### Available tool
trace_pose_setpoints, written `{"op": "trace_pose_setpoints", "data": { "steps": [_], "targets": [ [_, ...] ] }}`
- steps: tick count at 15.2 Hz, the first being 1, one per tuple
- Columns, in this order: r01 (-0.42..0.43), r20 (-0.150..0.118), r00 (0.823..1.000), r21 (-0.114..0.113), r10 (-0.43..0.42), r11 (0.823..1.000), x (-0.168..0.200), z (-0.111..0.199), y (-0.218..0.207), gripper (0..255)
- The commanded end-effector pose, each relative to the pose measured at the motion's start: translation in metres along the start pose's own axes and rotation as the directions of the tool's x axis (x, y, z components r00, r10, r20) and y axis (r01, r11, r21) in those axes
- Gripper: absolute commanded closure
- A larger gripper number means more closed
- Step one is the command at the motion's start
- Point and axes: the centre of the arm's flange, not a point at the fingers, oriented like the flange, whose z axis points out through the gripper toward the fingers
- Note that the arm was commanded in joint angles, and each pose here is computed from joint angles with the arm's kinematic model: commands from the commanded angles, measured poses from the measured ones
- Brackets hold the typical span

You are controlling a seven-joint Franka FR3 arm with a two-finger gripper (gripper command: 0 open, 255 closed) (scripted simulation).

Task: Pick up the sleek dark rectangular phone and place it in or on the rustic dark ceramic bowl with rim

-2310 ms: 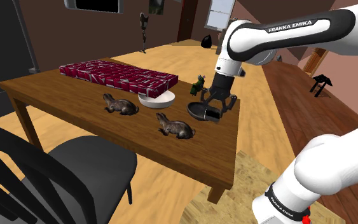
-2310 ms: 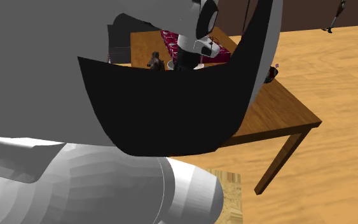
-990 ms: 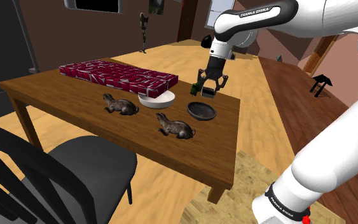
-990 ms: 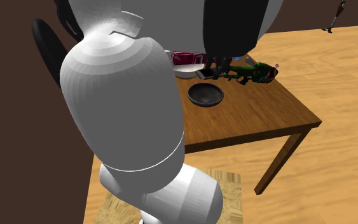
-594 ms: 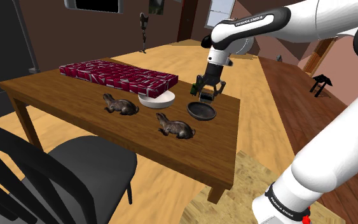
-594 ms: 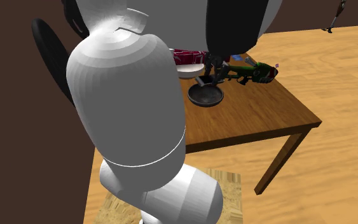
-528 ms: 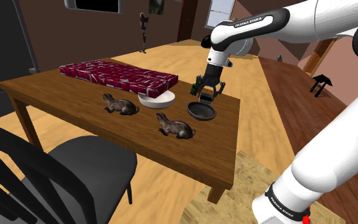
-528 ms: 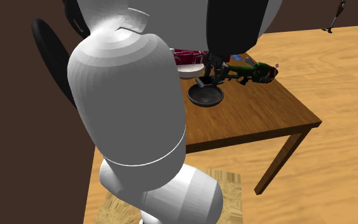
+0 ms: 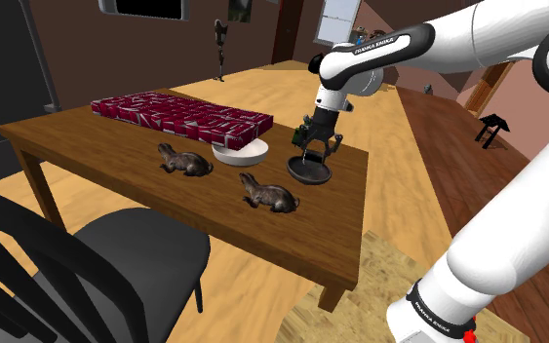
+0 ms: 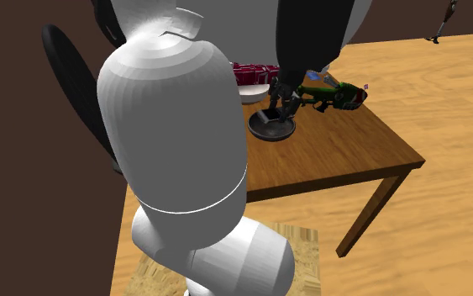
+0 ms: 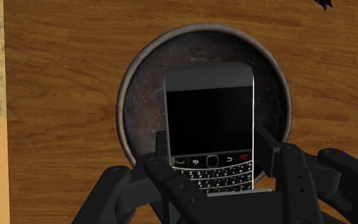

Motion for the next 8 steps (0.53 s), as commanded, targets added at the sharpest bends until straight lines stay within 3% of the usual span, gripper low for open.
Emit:
{"op": "trace_pose_setpoints", "data": {
  "steps": [1,4,5,8],
  "targets": [
    [0.000,0.000,1.000,0.000,0.000,1.000,0.0001,0.0003,-0.0001,255],
    [0.000,0.000,1.000,0.000,0.000,1.000,0.0001,0.0003,-0.0001,255],
    [0.000,0.000,1.000,0.000,0.000,1.000,0.0001,0.0003,-0.0001,0],
    [0.000,0.000,1.000,0.000,0.000,1.000,0.0001,0.0003,-0.0001,0]
  ]
}}
